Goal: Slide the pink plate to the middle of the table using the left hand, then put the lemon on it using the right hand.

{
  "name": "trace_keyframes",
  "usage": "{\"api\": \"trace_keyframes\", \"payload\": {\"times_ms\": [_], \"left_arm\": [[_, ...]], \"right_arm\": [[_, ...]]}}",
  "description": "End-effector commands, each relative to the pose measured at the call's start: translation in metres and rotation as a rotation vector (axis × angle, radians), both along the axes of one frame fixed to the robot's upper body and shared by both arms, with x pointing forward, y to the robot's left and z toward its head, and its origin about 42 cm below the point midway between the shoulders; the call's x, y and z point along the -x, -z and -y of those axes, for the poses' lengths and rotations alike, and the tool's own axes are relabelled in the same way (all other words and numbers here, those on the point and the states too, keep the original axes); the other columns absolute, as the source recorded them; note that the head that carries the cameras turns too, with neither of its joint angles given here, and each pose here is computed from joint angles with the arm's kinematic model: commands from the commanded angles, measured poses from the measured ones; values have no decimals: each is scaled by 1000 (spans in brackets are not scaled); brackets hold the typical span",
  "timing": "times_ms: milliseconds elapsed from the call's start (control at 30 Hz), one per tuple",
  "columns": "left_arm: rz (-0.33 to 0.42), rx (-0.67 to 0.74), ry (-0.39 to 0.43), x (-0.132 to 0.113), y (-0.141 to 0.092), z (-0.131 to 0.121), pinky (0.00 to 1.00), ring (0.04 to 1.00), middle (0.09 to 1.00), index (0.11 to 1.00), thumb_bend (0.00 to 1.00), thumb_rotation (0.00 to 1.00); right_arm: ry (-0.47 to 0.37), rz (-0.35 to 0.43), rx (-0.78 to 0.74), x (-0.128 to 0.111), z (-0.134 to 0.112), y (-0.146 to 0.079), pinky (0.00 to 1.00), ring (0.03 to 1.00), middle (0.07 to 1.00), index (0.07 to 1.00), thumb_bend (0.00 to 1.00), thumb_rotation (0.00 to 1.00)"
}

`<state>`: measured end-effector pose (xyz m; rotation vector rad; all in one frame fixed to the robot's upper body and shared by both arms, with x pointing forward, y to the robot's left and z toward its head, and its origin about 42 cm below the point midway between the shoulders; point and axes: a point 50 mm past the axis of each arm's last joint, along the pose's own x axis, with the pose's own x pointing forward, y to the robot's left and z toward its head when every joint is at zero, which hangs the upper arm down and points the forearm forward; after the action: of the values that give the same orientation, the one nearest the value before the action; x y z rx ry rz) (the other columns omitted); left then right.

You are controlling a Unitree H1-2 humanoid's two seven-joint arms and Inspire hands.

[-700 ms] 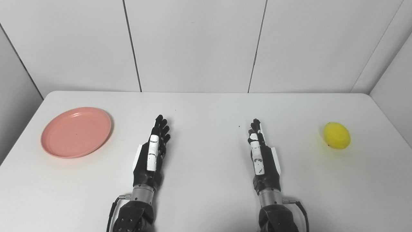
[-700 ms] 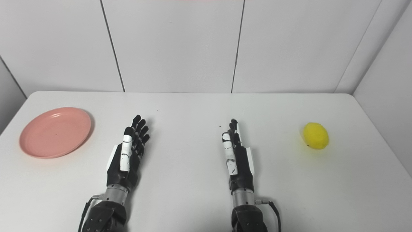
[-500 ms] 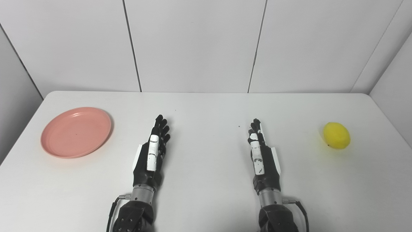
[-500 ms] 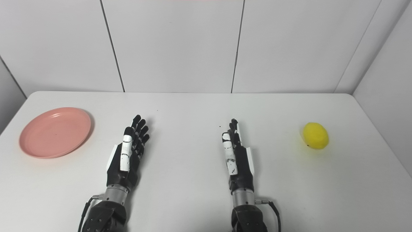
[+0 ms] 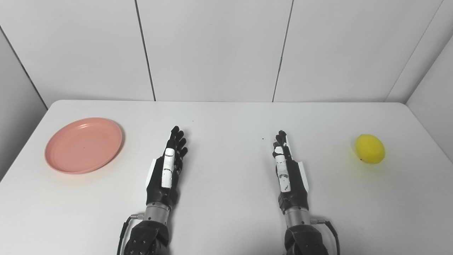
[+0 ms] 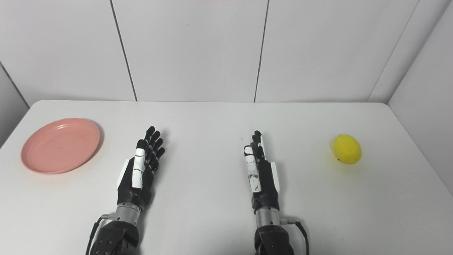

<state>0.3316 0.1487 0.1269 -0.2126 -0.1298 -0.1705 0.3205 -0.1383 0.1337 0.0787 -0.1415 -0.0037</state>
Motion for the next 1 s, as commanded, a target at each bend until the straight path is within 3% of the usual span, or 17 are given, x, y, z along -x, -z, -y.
{"api": "trace_keyframes", "payload": {"times_ms": [0, 367, 533, 633, 967], "left_arm": [[26, 3, 9, -1, 0, 2, 1000, 1000, 1000, 1000, 620, 1000], [23, -9, 7, -1, 1, 2, 1000, 1000, 1000, 1000, 623, 1000], [17, -105, -6, 3, 5, 9, 988, 984, 1000, 982, 631, 1000], [23, -161, -7, 6, 8, 15, 999, 992, 1000, 995, 584, 1000], [15, -141, 16, 8, 8, 34, 1000, 1000, 1000, 1000, 523, 1000]], "right_arm": [[-1, 100, -11, -6, -4, -19, 1000, 1000, 1000, 995, 709, 1000], [-6, 94, -13, -5, -3, -17, 1000, 1000, 1000, 998, 719, 1000], [-14, 89, -8, 0, 6, -15, 1000, 1000, 1000, 1000, 752, 1000], [-9, 88, -12, 2, 14, -11, 1000, 1000, 1000, 1000, 755, 1000], [-2, 109, -52, 3, 31, 1, 1000, 1000, 1000, 1000, 729, 994]]}}
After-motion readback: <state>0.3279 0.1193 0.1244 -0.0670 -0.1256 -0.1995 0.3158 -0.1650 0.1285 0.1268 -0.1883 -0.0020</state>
